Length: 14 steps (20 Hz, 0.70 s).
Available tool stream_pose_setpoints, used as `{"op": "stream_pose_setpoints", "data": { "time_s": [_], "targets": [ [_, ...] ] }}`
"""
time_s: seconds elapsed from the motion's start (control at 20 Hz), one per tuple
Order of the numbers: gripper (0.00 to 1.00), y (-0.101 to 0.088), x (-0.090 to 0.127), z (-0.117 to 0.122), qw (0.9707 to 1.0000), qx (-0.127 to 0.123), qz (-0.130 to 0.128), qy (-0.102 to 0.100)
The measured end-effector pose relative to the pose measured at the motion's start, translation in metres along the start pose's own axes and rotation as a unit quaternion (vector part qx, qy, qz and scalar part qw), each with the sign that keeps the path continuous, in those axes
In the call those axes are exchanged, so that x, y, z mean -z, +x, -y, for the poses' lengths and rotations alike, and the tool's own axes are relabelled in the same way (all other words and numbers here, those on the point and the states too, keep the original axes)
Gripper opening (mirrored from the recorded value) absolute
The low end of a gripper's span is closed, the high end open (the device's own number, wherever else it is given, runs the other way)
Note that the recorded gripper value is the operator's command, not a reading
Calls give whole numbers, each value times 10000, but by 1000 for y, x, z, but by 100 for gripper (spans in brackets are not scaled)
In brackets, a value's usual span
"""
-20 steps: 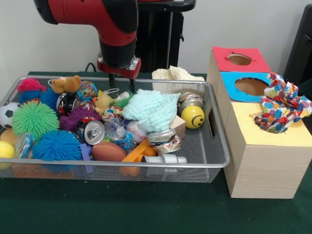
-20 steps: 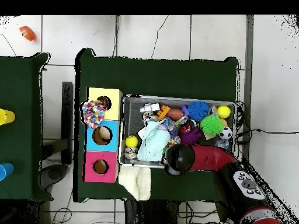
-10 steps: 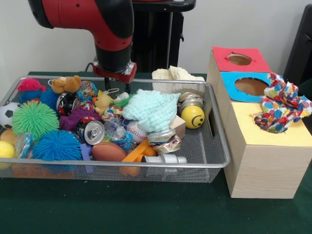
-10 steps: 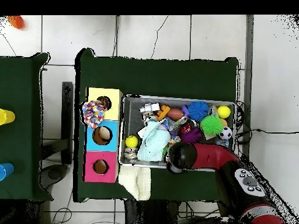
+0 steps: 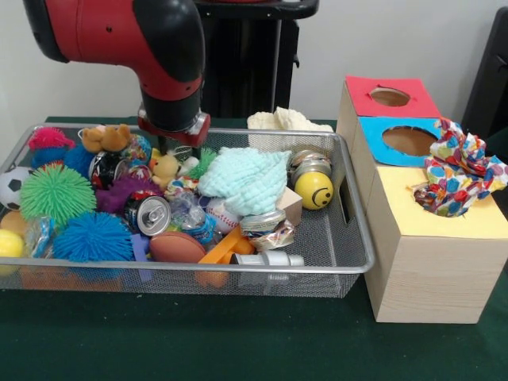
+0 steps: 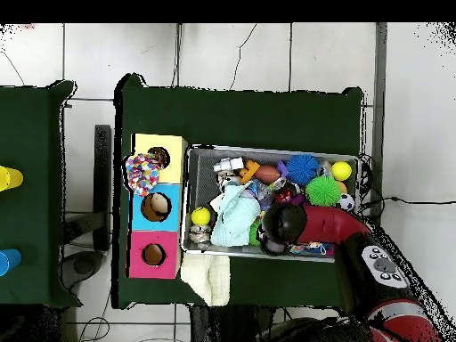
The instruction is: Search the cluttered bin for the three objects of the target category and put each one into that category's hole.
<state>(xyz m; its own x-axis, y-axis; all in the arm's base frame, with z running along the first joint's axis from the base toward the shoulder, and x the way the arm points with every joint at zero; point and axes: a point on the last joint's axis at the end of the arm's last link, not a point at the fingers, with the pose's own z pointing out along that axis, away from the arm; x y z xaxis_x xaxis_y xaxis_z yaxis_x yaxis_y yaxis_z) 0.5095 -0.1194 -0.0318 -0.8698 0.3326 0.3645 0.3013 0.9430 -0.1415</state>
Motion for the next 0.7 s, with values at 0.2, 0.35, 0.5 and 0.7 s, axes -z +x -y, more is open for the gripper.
{"op": "stream_pose_setpoints", "data": {
  "time_s": [0.2, 0.35, 0.5, 0.7],
  "targets": [
    [100, -13, 4, 6, 9999, -69, -122, 81],
    [100, -22, 7, 8, 9998, -107, -154, 112],
    [100, -29, 10, 9, 9997, -136, -145, 127],
    [100, -32, 13, 12, 9997, -161, -128, 135]
  ]
}}
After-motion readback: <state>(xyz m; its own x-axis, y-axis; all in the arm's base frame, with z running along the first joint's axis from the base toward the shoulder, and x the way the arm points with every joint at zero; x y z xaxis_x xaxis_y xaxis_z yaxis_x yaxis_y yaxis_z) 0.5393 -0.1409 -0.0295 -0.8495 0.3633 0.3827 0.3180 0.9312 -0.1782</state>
